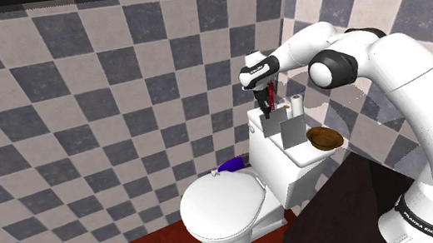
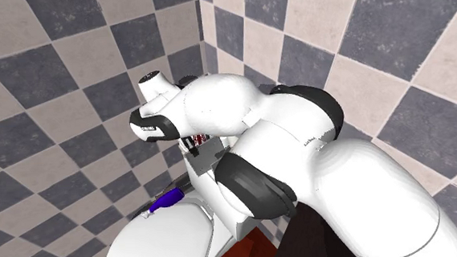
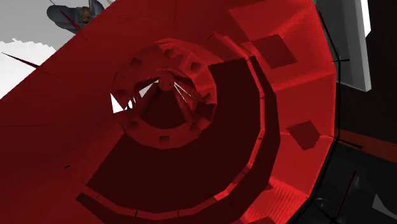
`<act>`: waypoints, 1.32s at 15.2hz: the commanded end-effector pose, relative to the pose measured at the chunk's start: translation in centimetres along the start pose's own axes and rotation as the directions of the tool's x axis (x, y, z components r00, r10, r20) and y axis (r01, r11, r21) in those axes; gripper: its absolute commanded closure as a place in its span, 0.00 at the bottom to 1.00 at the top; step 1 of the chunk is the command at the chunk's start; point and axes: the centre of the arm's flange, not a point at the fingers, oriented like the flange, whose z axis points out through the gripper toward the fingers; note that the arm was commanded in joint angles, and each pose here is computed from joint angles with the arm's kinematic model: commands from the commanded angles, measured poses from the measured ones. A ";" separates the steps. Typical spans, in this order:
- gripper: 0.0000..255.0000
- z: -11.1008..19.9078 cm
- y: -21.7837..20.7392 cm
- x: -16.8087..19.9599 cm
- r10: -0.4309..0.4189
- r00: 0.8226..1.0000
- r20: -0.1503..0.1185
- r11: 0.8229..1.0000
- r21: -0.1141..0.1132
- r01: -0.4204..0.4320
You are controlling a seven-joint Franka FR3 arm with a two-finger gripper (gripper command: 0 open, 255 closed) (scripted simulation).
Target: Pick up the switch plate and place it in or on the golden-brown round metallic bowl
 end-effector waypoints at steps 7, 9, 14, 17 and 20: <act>1.00 -3.9 -0.7 -0.8 0.000 1.000 0.000 1.000 -0.001 0.000; 1.00 -4.9 -0.9 -1.0 0.000 1.000 0.000 1.000 -0.001 0.000; 1.00 -7.4 -1.4 -1.5 0.000 1.000 0.000 1.000 -0.001 0.000; 1.00 -9.0 -1.6 -1.8 0.000 1.000 0.000 1.000 -0.001 0.000; 1.00 -10.5 -1.9 -2.1 0.000 1.000 0.000 1.000 -0.001 0.000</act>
